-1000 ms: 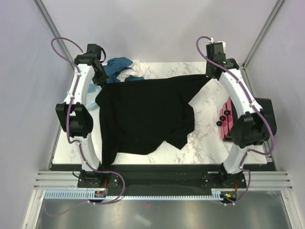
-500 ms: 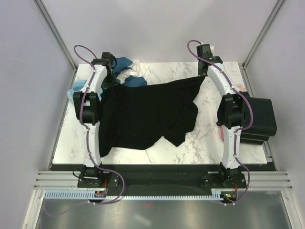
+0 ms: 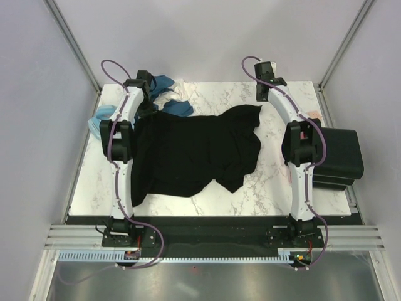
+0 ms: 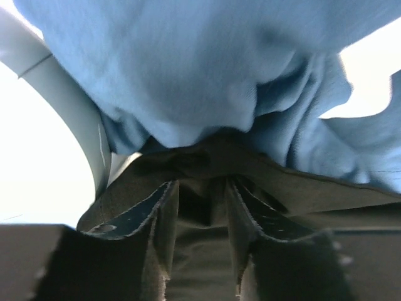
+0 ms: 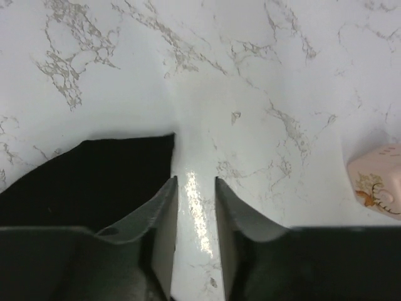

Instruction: Fold and stack the t-shirts

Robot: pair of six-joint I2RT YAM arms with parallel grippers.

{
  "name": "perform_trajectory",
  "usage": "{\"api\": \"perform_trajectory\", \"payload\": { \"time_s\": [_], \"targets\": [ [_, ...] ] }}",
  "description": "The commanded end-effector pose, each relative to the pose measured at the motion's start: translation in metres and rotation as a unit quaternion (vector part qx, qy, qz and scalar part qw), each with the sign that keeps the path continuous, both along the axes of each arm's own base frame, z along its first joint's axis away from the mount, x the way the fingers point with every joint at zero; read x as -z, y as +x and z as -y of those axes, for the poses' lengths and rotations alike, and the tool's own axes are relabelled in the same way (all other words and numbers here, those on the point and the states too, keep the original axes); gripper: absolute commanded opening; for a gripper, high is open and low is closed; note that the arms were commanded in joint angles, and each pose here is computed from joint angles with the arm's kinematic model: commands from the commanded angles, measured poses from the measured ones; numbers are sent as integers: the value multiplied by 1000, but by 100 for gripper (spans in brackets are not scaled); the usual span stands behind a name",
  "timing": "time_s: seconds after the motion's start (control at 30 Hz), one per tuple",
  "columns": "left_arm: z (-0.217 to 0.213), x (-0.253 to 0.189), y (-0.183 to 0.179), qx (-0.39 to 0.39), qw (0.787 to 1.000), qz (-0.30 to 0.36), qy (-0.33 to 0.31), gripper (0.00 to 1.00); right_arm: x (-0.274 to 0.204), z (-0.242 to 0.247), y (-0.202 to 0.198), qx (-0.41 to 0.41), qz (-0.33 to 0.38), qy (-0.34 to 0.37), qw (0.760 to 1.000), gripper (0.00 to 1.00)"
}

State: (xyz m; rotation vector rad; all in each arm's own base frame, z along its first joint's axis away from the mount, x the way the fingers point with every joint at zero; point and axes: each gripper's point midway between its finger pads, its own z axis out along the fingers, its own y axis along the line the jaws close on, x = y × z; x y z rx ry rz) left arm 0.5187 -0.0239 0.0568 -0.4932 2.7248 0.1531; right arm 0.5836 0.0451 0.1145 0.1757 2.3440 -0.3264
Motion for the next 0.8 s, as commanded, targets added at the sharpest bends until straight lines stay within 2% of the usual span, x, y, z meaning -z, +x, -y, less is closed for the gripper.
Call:
{"api": "perform_trajectory", "payload": {
  "time_s": [0.0,0.13,0.17,0.23,0.27,0.37,0.4,0.47,0.5,0.53,0.57,0.6,0.67,0.7,0.77],
  "targets": [
    [-2,-56,10,-14,997,78,23,46,-87,-4,11,-4,101,11,995,40],
    [-6,-97,12,-30,991,126,38,46,-132,-7,2,-16,136,28,990,40],
    [-5,-115,10,-31,989,143,35,46,-157,-9,-6,-21,156,36,987,40],
    [2,-131,4,-26,987,157,30,49,-170,-14,-19,-34,160,56,985,40],
    [5,-153,-2,-23,983,178,24,49,-193,-18,-32,-39,177,75,981,40],
    [31,-159,-26,14,986,169,-2,49,-203,-34,-68,-70,155,115,979,42],
    [36,-177,-39,27,983,181,-12,49,-190,-41,-80,-86,127,126,980,41],
    [51,-161,-72,58,987,147,-38,48,-188,-58,-118,-120,90,157,976,38],
    [55,-180,-91,71,982,162,-58,48,-165,-65,-137,-137,50,169,975,38],
    [61,-154,-115,82,986,122,-78,48,-158,-76,-155,-154,32,178,971,38],
    [62,-149,-130,86,986,112,-87,48,-172,-84,-180,-172,42,197,964,38],
    [65,-148,-145,96,984,107,-102,48,-147,-90,-202,-176,7,209,962,38],
    [58,-135,-184,98,986,95,-100,48,-151,-109,-242,-198,2,234,952,39],
    [56,-130,-195,99,986,89,-99,48,-126,-115,-263,-203,-37,246,947,39],
    [50,-116,-223,98,987,76,-98,49,-117,-130,-298,-216,-62,264,938,38]
  ]
}}
